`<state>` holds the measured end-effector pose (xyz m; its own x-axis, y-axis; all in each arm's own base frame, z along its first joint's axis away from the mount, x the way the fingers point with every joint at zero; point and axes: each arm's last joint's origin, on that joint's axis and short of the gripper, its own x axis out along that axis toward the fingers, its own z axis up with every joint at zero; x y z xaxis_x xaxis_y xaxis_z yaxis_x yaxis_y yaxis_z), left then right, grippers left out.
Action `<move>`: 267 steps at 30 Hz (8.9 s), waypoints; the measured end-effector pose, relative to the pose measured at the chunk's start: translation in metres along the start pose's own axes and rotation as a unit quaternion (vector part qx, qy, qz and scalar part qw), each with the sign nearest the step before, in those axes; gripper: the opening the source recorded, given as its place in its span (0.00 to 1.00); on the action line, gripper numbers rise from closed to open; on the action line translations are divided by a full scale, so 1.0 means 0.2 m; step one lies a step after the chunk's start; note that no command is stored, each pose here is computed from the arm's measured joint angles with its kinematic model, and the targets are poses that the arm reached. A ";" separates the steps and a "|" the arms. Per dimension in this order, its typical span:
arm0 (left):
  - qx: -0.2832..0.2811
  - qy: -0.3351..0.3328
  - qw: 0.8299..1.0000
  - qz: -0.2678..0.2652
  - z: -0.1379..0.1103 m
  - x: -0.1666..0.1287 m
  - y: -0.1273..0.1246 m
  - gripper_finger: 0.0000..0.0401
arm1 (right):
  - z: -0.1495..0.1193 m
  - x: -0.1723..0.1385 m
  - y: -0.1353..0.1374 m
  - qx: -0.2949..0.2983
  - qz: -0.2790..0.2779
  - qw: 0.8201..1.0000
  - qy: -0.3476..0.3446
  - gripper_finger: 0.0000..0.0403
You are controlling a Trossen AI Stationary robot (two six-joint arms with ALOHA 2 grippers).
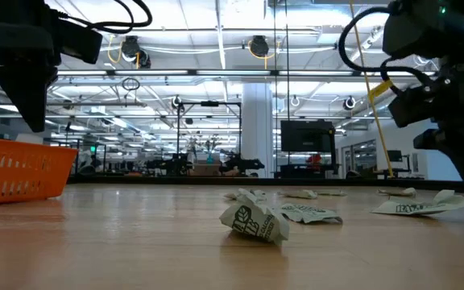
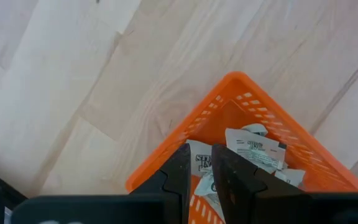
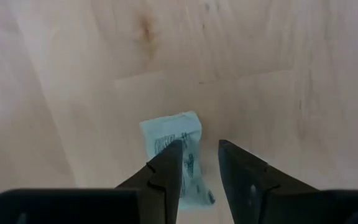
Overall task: Pick and place Stevia / Truvia into bins
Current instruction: Put the white stevia packet into the orange bin
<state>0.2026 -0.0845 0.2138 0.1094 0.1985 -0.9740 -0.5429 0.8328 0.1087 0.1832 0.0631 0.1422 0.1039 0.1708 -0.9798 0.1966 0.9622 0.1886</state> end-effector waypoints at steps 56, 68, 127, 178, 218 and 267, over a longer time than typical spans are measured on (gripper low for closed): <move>-0.068 -0.187 0.963 0.184 0.38 -0.20 0.54 0.18 | 1.47 0.06 0.39 -0.269 0.044 0.739 -0.617 0.00; -0.045 -0.232 0.963 0.132 0.45 -0.22 0.54 0.18 | 1.70 0.27 0.33 -0.253 0.034 0.719 -0.646 0.00; -0.021 -0.216 0.974 0.063 0.42 -0.22 0.47 0.18 | 0.40 -0.21 -0.07 0.012 -0.201 0.978 -0.049 0.32; -0.042 -0.254 0.962 0.091 0.46 -0.23 0.49 0.18 | 0.55 -0.27 -0.08 -0.038 0.113 0.838 -0.532 0.00; -0.045 -0.269 0.957 0.098 0.53 -0.23 0.59 0.18 | 1.67 0.30 0.32 -0.212 0.048 0.761 -0.612 0.07; -0.072 -0.273 0.956 0.079 0.54 -0.23 0.58 0.18 | 0.70 -0.16 0.11 0.050 -0.280 0.957 0.054 0.14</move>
<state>0.2239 0.0587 0.2925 0.4141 0.5889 -0.6941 -0.6929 0.6984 0.1791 0.3210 0.0490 0.1860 -0.1461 -0.3390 -0.9294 0.2844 0.8854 -0.3676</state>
